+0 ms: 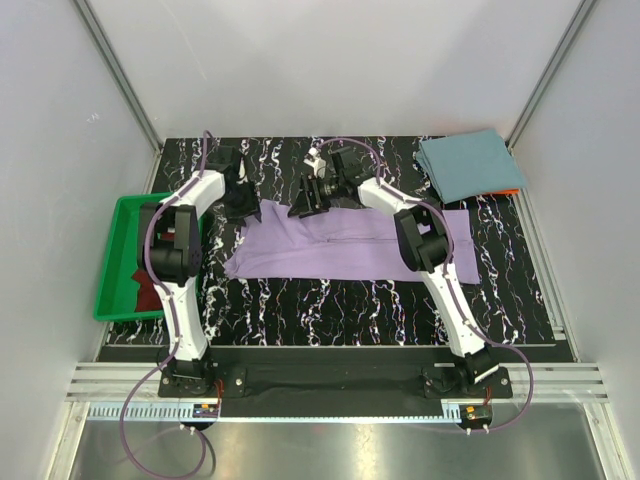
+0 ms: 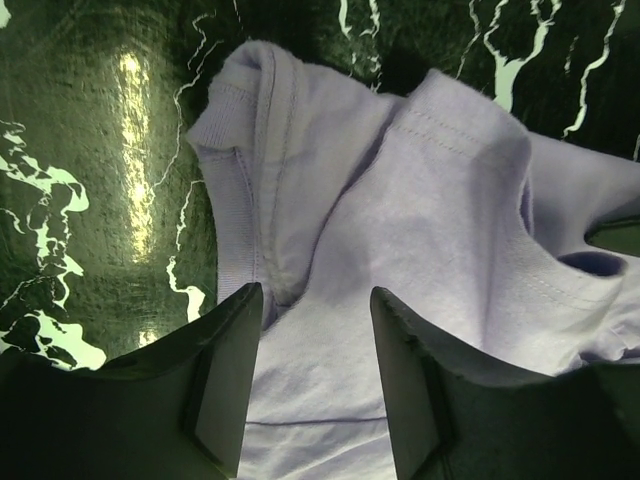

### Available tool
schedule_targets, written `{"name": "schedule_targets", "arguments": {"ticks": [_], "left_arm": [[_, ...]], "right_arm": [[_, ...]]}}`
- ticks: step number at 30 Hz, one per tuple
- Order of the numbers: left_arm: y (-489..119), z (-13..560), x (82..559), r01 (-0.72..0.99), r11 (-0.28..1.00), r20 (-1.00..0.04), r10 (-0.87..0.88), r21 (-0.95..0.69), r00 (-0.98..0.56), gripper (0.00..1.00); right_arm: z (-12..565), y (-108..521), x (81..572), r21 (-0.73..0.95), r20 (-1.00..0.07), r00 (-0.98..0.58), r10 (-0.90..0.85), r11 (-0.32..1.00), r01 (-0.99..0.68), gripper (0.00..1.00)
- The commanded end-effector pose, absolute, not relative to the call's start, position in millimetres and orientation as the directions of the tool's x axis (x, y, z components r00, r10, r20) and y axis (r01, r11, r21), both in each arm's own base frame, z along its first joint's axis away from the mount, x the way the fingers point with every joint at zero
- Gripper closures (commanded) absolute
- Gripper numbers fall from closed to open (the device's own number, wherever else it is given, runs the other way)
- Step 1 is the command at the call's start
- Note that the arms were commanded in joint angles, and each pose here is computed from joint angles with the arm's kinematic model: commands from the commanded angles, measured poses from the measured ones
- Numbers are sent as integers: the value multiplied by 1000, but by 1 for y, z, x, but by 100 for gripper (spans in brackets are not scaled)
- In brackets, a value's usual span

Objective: Fold and stack the t-shirts
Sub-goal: Fold the tshirt

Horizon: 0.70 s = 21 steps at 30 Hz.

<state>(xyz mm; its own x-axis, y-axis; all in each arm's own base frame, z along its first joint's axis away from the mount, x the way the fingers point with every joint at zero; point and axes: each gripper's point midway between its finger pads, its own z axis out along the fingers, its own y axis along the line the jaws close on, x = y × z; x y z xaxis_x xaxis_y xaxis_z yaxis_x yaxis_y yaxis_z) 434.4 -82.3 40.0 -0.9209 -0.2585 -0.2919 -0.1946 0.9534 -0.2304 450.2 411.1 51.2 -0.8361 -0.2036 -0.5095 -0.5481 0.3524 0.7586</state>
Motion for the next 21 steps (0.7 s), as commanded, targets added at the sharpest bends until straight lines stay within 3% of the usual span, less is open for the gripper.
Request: {"name": "schedule_targets", "arguments": {"ticks": [1,5,11,21], "left_arm": [[-78,33,437,-210,953,-298,-270,-218,-916,50],[-79,28,436,-215,952,-289,-274,-220,-917,54],[-77,21,433,-224,953,-274,-275,-204,-922,76],[-69,15,433,-244,956,-272,-281,-161,-921,78]], "right_arm": [[71,430,446,770,-541,-816,-205,268,-578,23],[72,432,444,772,-541,-815,-207,262,-579,24],[80,427,454,744,-563,-809,-167,322,-585,33],[138,401,469,753,-591,-806,-30,338,-565,57]]}}
